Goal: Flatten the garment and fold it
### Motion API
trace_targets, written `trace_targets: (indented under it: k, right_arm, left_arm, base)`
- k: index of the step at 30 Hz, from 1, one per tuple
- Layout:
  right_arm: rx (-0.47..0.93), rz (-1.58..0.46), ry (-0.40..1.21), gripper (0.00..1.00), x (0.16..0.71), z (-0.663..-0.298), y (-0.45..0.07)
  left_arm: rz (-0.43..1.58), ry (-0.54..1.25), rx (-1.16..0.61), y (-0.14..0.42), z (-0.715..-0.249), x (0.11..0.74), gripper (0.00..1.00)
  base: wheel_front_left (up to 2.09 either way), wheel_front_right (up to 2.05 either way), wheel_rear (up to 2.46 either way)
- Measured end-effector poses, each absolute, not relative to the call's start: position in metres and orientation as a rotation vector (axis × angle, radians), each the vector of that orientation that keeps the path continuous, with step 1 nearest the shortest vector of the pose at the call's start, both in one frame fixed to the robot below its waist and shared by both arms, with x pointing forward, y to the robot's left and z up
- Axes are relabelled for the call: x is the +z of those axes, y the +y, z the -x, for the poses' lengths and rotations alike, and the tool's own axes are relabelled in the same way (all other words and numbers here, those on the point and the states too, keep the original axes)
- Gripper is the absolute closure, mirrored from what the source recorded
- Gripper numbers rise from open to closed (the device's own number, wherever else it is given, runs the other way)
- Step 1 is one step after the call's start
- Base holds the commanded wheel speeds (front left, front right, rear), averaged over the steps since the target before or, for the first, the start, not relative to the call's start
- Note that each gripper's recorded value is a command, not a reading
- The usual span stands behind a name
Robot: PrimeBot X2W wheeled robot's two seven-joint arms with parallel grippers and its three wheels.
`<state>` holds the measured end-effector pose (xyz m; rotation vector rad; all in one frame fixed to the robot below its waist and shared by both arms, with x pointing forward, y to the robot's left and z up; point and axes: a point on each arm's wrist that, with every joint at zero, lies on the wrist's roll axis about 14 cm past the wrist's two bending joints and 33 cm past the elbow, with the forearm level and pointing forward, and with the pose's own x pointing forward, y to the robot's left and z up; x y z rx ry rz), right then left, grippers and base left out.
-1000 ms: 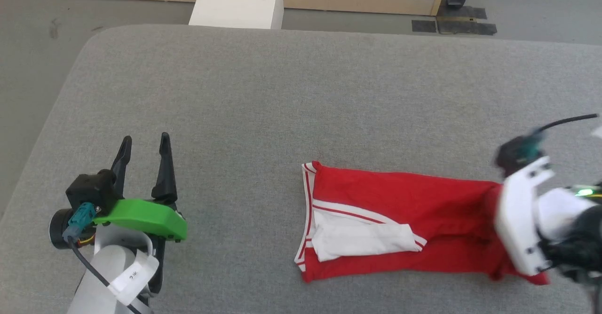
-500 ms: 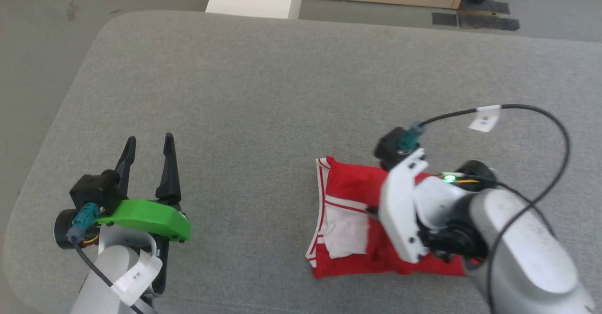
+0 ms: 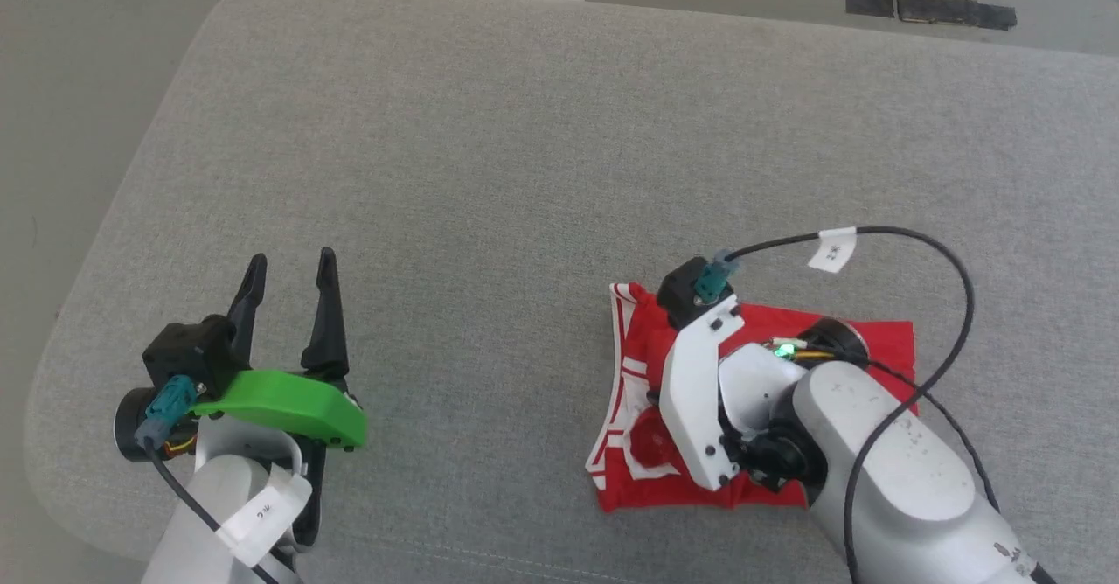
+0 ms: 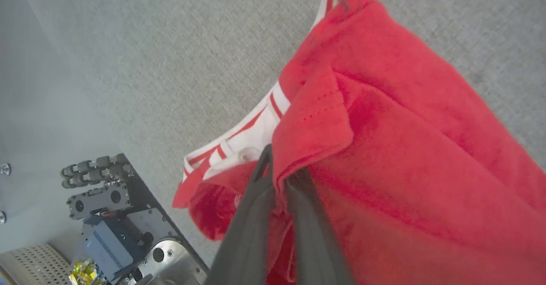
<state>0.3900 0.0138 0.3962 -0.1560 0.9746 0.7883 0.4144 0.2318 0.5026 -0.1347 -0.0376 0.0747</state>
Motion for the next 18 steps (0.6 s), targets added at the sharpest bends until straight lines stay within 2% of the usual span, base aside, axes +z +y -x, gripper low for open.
trace_targets:
  k: [1, 2, 8, 13, 18]
  right_arm:
    - [0.79, 0.159, 0.98, 0.19, 0.394, -0.388, 0.014]
    - [0.797, 0.148, 0.98, 0.0, 0.394, -0.386, 0.017]
    - [0.862, 0.067, 0.872, 0.0, 0.427, -0.386, 0.04]
    - [0.888, 0.02, 0.687, 0.0, 0.481, -0.399, 0.047]
    - [0.818, -0.057, 0.438, 0.0, 0.545, -0.422, 0.024]
  left_arm:
    - [0.135, -0.036, 0.075, 0.232, -0.414, 0.502, 0.0]
    - [0.135, -0.035, 0.075, 0.232, -0.414, 0.502, 0.0]
    - [0.138, -0.045, 0.063, 0.227, -0.413, 0.506, 0.0]
    - [0.14, -0.069, 0.048, 0.222, -0.409, 0.514, 0.0]
    - [0.141, -0.1, 0.028, 0.216, -0.405, 0.526, 0.0]
  base:
    - [0.0, 0.0, 0.0]
    - [0.0, 0.0, 0.0]
    - [0.0, 0.0, 0.0]
    - [0.0, 0.0, 0.0]
    - [0.0, 0.0, 0.0]
